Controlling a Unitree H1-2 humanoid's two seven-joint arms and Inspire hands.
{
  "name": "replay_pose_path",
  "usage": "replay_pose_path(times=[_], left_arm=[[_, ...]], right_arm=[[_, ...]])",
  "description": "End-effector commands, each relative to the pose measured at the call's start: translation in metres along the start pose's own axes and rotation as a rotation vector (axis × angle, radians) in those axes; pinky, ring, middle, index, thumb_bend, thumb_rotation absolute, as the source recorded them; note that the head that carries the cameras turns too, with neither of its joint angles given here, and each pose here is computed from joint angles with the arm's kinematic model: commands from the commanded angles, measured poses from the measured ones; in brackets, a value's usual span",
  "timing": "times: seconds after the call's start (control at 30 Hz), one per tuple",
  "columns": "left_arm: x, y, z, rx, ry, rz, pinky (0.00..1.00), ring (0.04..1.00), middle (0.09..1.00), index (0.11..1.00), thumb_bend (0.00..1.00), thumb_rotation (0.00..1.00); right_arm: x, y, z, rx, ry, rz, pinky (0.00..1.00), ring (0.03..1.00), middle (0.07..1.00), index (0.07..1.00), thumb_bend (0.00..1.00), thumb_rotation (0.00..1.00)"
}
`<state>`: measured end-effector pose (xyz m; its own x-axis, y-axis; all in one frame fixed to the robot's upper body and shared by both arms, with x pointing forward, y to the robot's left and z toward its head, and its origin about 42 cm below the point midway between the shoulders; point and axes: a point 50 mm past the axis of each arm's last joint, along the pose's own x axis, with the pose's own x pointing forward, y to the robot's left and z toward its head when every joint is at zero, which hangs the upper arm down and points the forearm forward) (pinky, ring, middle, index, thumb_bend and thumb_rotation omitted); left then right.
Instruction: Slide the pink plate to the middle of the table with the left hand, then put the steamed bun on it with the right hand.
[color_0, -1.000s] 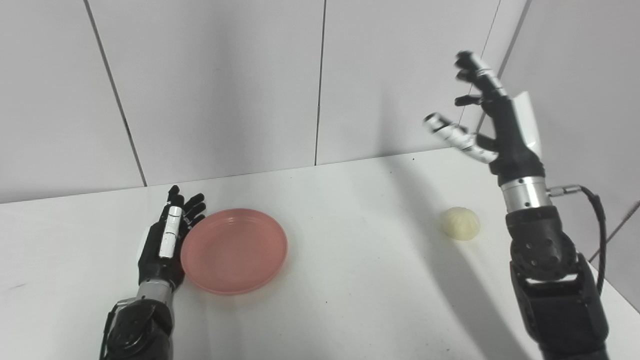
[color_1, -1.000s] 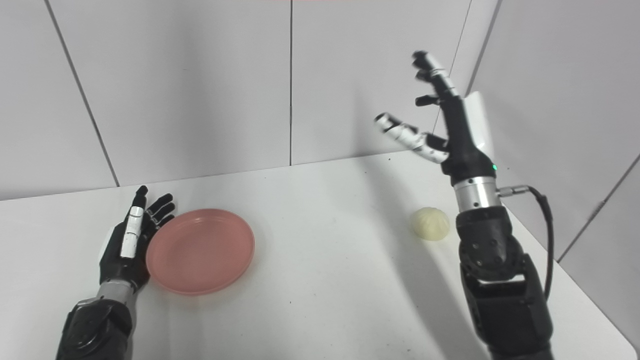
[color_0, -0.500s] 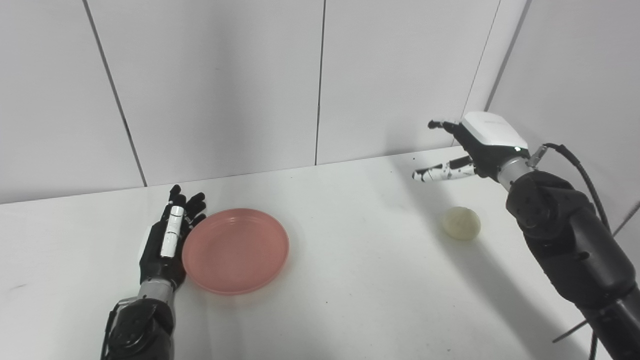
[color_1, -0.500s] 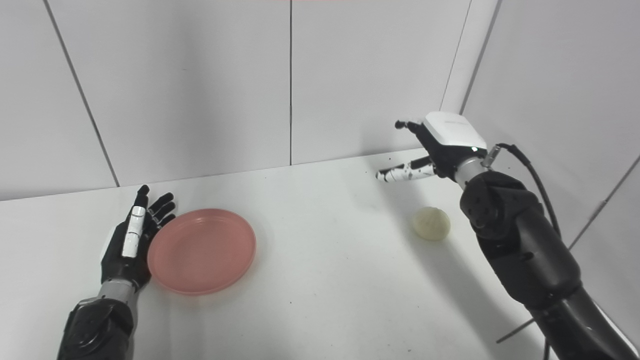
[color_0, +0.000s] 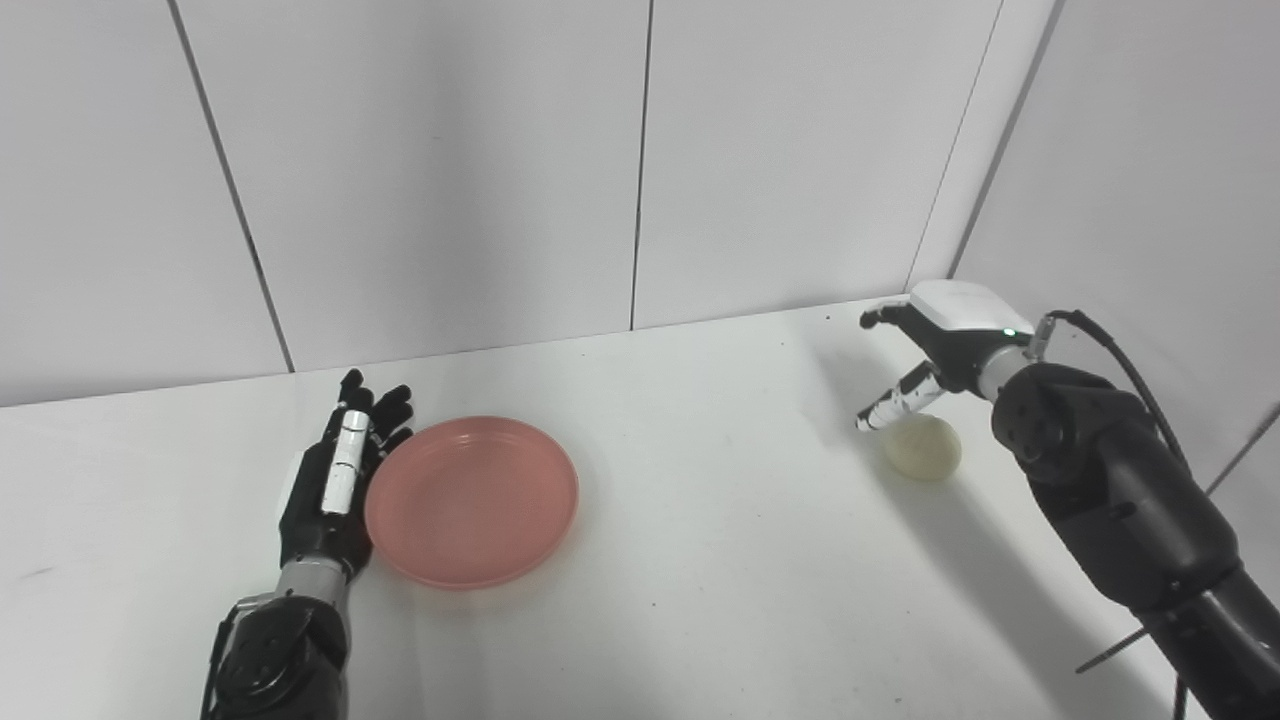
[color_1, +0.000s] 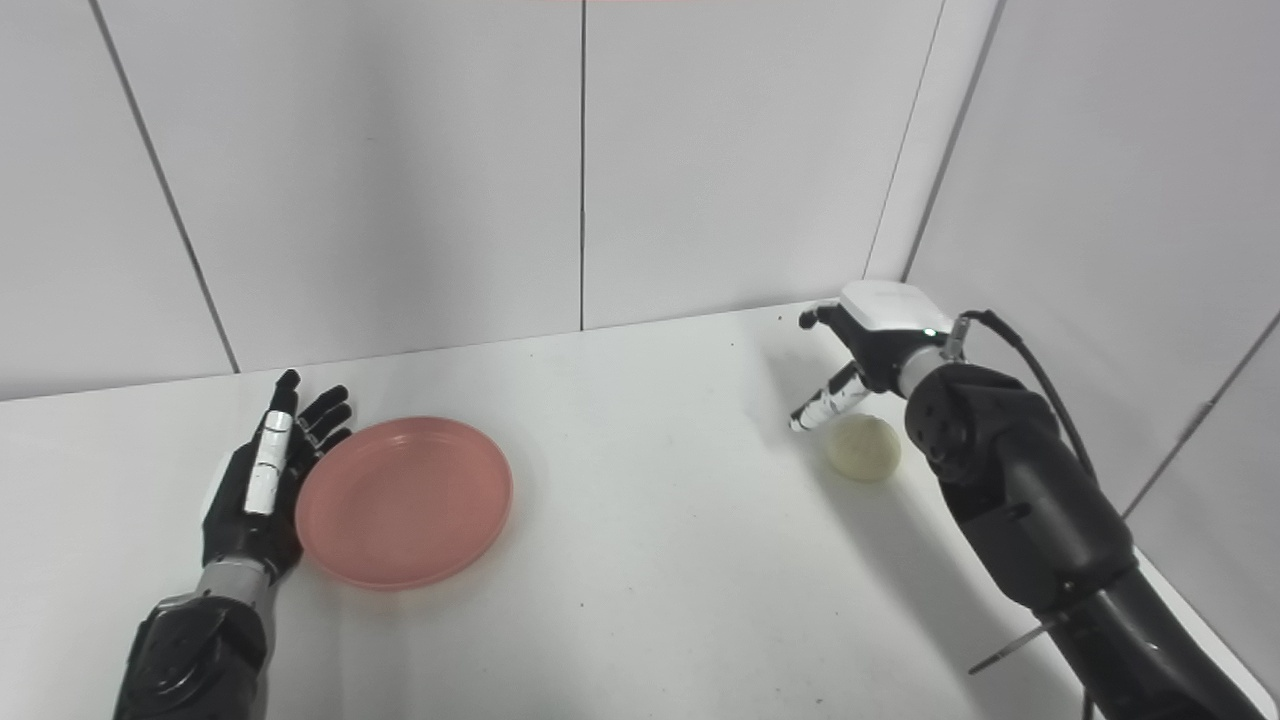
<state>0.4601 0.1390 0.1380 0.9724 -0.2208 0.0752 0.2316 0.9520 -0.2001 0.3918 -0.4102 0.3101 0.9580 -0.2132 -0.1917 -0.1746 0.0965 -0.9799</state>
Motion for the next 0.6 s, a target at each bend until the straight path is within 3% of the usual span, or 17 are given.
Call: replay_pose_path(times=[0.0,0.13,0.3,0.57], left_arm=[[0.006,-0.003,0.008,0.011,-0.007,-0.025,0.89,0.893,0.855,1.000,0.75,0.78],[0.006,0.000,0.009,0.009,0.003,-0.021,0.88,0.896,0.859,1.000,0.77,0.78],[0.005,0.002,0.008,0.010,0.006,-0.021,0.87,0.892,0.860,1.000,0.78,0.78],[0.004,0.002,0.008,0.013,0.008,-0.021,0.86,0.890,0.862,1.000,0.77,0.78]], right_arm=[[0.004,-0.020,-0.004,-0.033,0.009,-0.076,0.63,0.840,0.877,0.807,1.00,0.41],[0.013,-0.011,-0.008,-0.044,0.008,-0.051,0.63,0.828,0.874,0.798,1.00,0.41],[0.019,-0.007,-0.010,-0.061,0.010,-0.003,0.61,0.811,0.886,0.806,1.00,0.33],[0.025,-0.010,-0.015,-0.110,0.054,0.068,0.60,0.791,0.878,0.807,1.00,0.37]])
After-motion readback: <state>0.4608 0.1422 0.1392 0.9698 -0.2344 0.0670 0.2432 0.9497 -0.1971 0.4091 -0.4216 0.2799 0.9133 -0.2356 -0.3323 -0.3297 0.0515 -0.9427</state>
